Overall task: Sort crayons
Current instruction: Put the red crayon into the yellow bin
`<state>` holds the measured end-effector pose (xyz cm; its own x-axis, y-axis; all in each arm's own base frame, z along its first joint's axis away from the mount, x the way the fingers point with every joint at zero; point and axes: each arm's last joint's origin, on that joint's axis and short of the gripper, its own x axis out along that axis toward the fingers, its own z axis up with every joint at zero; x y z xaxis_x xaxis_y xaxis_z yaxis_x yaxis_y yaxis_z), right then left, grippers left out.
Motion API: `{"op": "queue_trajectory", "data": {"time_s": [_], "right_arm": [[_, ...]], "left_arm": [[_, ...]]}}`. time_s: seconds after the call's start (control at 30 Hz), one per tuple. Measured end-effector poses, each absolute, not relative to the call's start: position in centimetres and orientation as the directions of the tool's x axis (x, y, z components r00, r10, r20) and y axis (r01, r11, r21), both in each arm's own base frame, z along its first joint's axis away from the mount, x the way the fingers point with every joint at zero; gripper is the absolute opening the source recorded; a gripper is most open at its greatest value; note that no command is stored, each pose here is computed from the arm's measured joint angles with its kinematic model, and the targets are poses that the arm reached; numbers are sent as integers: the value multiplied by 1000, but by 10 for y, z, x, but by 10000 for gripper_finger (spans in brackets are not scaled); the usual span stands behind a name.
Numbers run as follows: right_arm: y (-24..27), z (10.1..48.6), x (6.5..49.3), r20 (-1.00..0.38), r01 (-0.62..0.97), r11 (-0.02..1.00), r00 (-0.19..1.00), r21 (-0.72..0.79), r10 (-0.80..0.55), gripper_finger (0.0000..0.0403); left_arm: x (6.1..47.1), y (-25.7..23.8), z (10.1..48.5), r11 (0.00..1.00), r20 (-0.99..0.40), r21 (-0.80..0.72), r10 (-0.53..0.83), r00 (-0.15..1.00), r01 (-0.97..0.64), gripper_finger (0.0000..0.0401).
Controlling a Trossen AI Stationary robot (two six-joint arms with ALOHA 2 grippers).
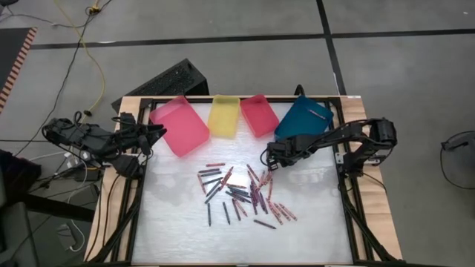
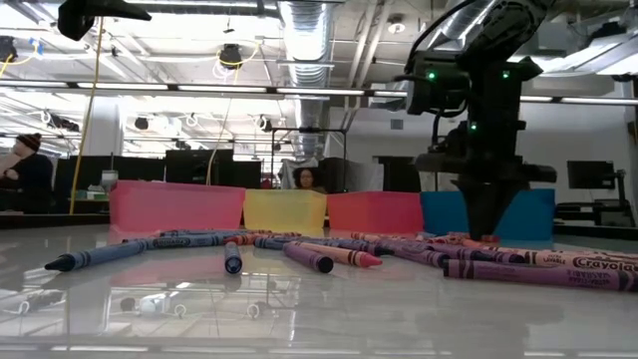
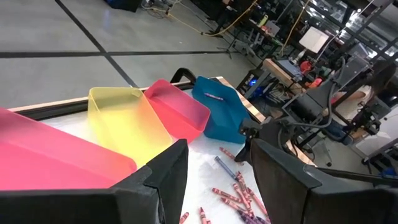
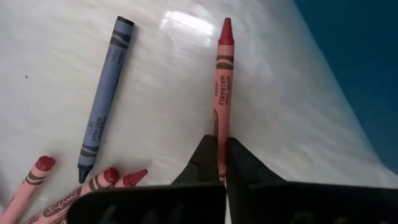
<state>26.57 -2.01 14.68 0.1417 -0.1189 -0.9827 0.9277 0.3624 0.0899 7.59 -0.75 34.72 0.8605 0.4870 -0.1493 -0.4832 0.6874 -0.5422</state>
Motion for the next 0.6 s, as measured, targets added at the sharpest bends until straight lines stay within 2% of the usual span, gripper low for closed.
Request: {"op": "queue_trajectory", "data": {"time_s": [0.17, 0.37, 0.6], "right_arm": [[-19, 162, 277, -980, 919, 380, 162, 107, -115, 7], [-19, 197, 302, -954, 866, 455, 284, 210, -100, 6], [-29, 249, 328, -876, 788, 531, 454, 310, -161, 5]], "left_arm": [[76, -8, 347, 688, -150, -542, 486, 861, -483, 165], [76, -8, 347, 688, -149, -543, 486, 861, -482, 165], [76, -8, 347, 689, -150, -541, 485, 861, -482, 165]]}}
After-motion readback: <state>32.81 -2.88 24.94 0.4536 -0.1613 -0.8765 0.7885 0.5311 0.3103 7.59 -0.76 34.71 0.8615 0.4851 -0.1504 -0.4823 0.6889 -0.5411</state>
